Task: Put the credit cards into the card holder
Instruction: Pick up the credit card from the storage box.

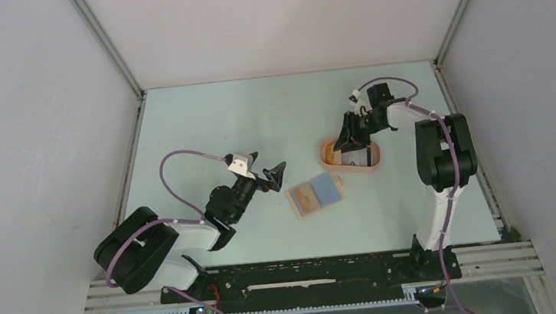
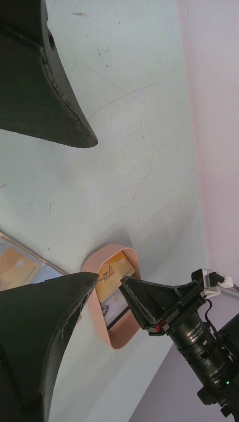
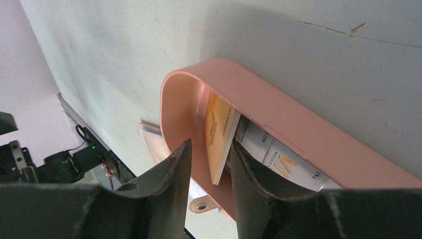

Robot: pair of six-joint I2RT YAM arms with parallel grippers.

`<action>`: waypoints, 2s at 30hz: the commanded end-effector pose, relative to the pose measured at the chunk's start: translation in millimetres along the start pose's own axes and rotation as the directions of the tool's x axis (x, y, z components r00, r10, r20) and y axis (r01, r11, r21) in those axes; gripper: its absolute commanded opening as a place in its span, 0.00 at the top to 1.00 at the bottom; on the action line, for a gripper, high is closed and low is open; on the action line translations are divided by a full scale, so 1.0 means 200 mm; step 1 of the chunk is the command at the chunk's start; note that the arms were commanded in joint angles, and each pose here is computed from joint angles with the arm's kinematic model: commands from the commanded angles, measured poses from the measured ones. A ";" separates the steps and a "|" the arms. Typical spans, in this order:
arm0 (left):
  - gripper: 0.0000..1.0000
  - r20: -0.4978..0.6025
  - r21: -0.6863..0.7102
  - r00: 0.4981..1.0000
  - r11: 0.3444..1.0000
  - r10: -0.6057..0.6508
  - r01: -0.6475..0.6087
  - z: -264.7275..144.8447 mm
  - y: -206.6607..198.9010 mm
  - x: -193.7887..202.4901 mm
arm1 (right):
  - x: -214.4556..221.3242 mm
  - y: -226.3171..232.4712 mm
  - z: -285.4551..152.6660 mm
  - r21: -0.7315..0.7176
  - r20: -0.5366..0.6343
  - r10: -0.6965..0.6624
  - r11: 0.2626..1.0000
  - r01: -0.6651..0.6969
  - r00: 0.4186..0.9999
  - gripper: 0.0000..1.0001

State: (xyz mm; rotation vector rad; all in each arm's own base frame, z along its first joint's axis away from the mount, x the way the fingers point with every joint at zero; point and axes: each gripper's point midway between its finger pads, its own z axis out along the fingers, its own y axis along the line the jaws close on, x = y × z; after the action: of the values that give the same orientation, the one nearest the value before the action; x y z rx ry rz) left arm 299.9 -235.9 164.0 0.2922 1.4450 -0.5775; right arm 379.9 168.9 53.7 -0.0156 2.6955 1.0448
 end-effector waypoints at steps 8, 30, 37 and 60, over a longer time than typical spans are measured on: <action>0.01 0.042 0.007 0.999 1.000 0.001 -0.001 0.01 -0.01 -0.05 | -0.01 0.10 -0.04 -0.214 -0.037 0.044 0.975 -0.051 0.998 0.56; 0.01 0.043 0.009 0.999 1.000 0.000 -0.001 0.01 -0.01 -0.05 | 0.03 0.06 0.06 -0.160 -0.066 0.044 0.986 -0.054 0.997 0.54; 0.01 0.042 0.007 0.999 1.000 0.001 -0.001 0.01 -0.01 -0.05 | 0.01 0.07 0.00 -0.193 -0.053 0.057 0.979 -0.066 0.997 0.56; 0.01 0.047 0.009 0.999 1.000 0.000 0.000 0.01 -0.01 -0.06 | -0.03 -0.01 -0.11 -0.226 -0.034 0.118 0.966 -0.123 0.992 0.63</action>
State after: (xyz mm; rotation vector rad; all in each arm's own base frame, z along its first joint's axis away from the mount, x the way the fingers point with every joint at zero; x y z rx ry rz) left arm 300.1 -236.1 161.9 0.2941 1.4503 -0.5757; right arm 379.7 154.2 57.1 0.1150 2.6371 1.3661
